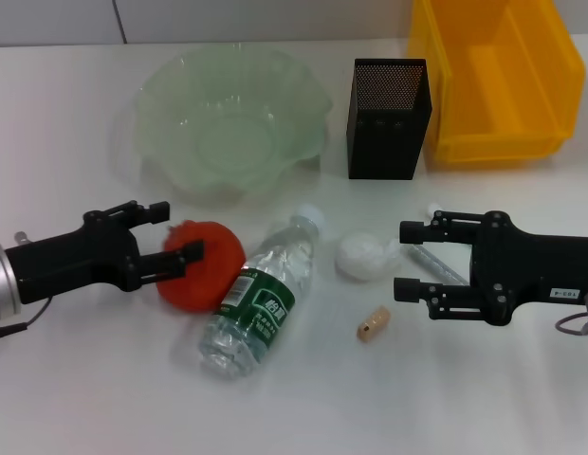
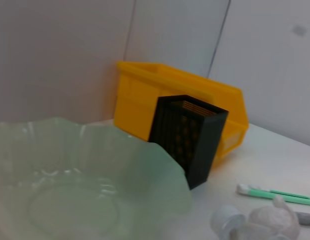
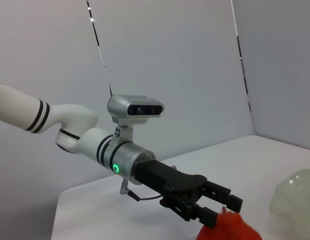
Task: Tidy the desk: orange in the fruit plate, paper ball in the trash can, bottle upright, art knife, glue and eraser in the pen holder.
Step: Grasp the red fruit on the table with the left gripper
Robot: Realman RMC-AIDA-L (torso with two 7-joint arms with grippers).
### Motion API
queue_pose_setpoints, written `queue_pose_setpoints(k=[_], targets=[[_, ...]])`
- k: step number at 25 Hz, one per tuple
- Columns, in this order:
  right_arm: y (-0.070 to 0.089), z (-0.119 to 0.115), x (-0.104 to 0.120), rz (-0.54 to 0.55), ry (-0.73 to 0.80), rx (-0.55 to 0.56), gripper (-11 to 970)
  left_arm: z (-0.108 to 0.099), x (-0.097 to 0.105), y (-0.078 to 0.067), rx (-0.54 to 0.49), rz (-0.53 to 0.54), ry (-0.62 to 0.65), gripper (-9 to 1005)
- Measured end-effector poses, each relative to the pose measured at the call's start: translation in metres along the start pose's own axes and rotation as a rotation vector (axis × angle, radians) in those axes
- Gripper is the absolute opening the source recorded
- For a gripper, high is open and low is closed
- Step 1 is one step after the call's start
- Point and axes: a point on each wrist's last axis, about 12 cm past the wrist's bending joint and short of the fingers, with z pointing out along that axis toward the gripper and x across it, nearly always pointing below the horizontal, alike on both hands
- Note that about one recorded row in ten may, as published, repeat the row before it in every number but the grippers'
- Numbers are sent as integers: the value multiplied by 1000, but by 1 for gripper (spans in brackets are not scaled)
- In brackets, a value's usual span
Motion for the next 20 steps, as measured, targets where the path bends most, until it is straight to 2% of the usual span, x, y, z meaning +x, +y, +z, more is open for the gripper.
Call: queue_pose_setpoints(k=[10,20], targets=[[-3,5,-3,-5,4,-9,707,-5,3,3,-29,-7,2,808],[-5,7,-5,-2,6,-12,708,17,10,-12,23,-19,32,801]])
